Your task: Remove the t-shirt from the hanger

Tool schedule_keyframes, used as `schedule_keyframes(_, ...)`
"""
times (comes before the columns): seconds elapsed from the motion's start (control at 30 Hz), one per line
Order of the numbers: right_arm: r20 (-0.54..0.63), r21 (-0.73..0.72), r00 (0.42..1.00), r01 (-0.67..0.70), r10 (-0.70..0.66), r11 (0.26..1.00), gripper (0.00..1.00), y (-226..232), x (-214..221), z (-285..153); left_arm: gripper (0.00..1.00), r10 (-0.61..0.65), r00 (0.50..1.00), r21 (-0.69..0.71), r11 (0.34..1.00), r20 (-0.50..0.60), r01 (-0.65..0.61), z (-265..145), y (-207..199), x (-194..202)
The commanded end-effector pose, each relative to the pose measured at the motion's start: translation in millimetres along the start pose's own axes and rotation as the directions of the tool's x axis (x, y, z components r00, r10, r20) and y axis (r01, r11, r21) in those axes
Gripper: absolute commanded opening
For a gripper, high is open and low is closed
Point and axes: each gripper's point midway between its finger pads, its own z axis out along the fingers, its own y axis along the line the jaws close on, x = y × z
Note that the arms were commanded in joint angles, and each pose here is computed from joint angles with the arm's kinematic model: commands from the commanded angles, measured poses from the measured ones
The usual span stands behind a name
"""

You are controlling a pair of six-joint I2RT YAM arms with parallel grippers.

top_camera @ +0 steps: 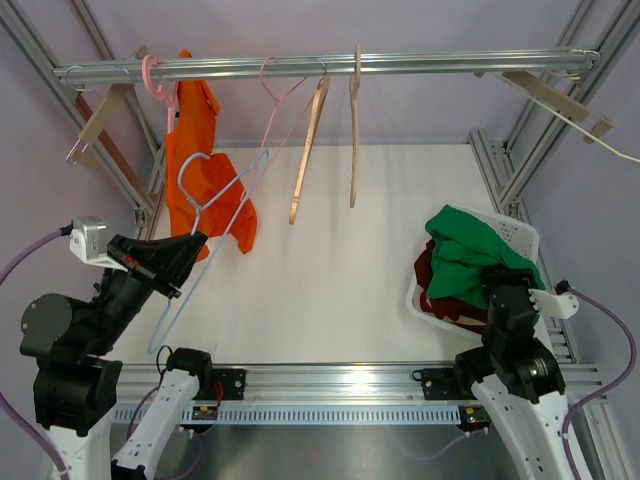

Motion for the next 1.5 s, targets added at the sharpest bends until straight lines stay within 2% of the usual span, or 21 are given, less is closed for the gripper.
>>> schedule_keyframes(0.0, 0.048, -0.027, 0.998, 0.04, -0.039, 0.999, 0.67, 6, -38, -23, 0.0, 0.052, 0.998, -0.064, 0.997, 0.046, -0.049, 12, 13, -19)
schedule_keyframes(0.1, 0.035, -0.066, 0.997, 0.072, -0.069, 0.995, 0.79, 15, -57, -40, 0.0, 0.056, 0.997, -0.108, 0.993, 0.044, -0.051, 17, 21, -23)
schedule_keyframes(0.2, 0.049, -0.102, 0.996, 0.073, -0.068, 0.992, 0.8, 19, -77, -57, 0.0, 0.056, 0.997, -0.133, 0.99, 0.044, -0.05, 19, 26, -24)
schedule_keyframes(0.33, 0.075, -0.228, 0.997, 0.036, -0.019, 0.973, 0.8, 38, -108, -85, 0.0, 0.055, 0.997, -0.15, 0.988, 0.05, -0.047, 23, 29, -30)
schedule_keyframes(0.4, 0.04, -0.333, 0.997, 0.076, -0.066, 0.94, 0.78, 61, -107, -95, 0.0, 0.056, 0.997, -0.161, 0.986, 0.048, -0.048, 32, 31, -37)
schedule_keyframes(0.5, -0.073, -0.447, 0.982, 0.125, -0.176, 0.886, 0.39, 95, -87, -106, 0.0, 0.053, 0.998, -0.199, 0.979, 0.022, -0.048, 52, 44, -42)
schedule_keyframes(0.53, -0.103, -0.466, 0.975, 0.128, -0.197, 0.876, 0.14, 100, -79, -106, 0.0, 0.059, 0.998, -0.205, 0.977, 0.025, -0.052, 57, 45, -48)
schedule_keyframes(0.6, -0.156, -0.52, 0.957, 0.131, -0.245, 0.844, 0.0, 115, -63, -107, 0.0, 0.046, 0.999, -0.229, 0.972, -0.018, -0.049, 79, 59, -44)
schedule_keyframes(0.67, -0.178, -0.564, 0.948, 0.122, -0.264, 0.817, 0.0, 121, -53, -109, 0.0, 0.051, 0.998, -0.23, 0.972, -0.026, -0.055, 91, 62, -50)
schedule_keyframes(0.7, -0.192, -0.609, 0.943, 0.102, -0.271, 0.787, 0.0, 129, -47, -114, 0.0, 0.042, 0.998, -0.257, 0.965, -0.05, -0.054, 104, 74, -46)
schedule_keyframes(0.83, -0.21, -0.685, 0.928, 0.085, -0.307, 0.723, 0.0, 142, -40, -126, 0.0, 0.081, 0.996, -0.348, 0.933, -0.034, -0.088, 126, 103, -54)
schedule_keyframes(1.1, -0.223, -0.755, 0.901, 0.081, -0.372, 0.65, 0.0, 152, -25, -135, 0.0, 0.067, 0.998, -0.259, 0.964, -0.01, -0.067, 196, 114, -63)
schedule_keyframes(1.3, -0.224, -0.764, 0.894, 0.086, -0.388, 0.639, 0.0, 149, -19, -135, 0.0, 0.031, 0.998, -0.289, 0.956, -0.058, -0.047, 225, 138, -46)
schedule_keyframes(1.47, -0.226, -0.771, 0.891, 0.084, -0.394, 0.631, 0.0, 149, -17, -136, 0.0, 0.006, 0.997, -0.316, 0.948, -0.075, -0.029, 231, 155, -26)
